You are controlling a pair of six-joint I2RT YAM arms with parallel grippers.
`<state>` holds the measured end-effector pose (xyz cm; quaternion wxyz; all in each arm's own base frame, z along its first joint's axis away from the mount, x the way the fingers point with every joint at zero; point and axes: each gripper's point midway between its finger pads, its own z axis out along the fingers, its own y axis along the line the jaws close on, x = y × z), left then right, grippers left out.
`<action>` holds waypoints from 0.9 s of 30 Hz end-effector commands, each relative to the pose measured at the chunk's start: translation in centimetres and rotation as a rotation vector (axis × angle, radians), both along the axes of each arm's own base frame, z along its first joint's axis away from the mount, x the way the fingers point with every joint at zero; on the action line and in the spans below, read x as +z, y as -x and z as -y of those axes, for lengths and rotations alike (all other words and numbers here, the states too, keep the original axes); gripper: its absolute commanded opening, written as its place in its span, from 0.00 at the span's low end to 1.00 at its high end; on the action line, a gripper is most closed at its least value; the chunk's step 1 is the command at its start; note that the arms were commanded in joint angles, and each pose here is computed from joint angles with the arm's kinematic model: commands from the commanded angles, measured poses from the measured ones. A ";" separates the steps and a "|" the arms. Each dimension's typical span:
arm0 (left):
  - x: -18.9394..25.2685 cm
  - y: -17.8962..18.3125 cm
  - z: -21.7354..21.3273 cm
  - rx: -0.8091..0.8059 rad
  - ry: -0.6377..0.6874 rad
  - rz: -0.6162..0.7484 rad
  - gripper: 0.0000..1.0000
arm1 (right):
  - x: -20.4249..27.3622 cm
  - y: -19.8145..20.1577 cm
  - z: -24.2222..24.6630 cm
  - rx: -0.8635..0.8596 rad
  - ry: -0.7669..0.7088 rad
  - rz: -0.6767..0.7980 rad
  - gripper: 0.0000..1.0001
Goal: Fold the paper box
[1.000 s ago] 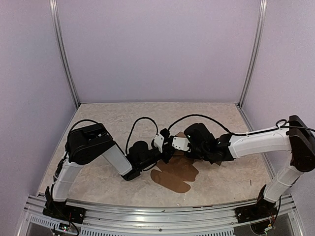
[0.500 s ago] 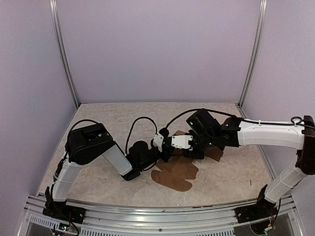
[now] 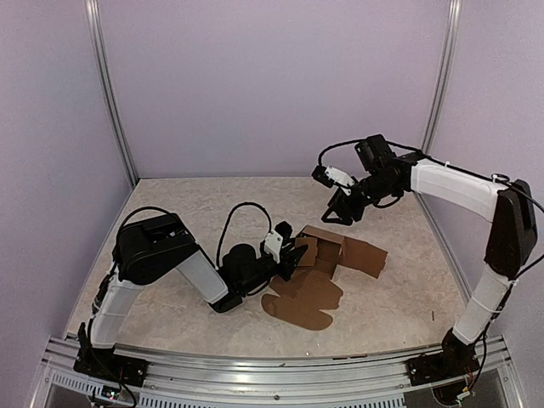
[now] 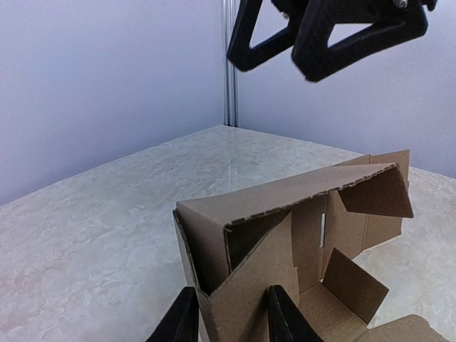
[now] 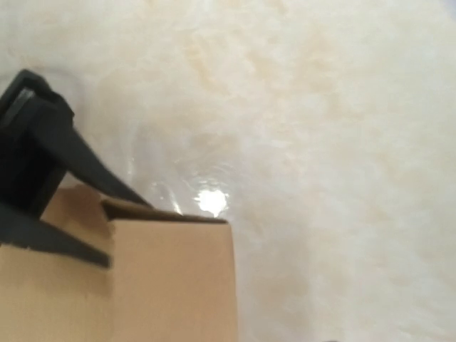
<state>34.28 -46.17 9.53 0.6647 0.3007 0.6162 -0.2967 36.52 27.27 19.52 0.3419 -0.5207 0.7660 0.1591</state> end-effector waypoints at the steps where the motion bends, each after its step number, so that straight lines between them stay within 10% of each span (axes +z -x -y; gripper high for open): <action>1: -1.7 0.5 -0.1 -0.002 -0.050 0.001 0.32 | -3.4 -0.2 0.0 -0.021 -0.149 -0.326 0.60; 6: -1.6 0.5 -0.1 0.002 -0.060 0.004 0.33 | -6.0 -0.2 -0.1 0.003 -0.201 -0.529 0.72; 27: -4.1 -0.1 1.0 0.053 -0.170 0.000 0.42 | -9.0 2.2 0.3 -0.028 -0.225 -0.664 0.55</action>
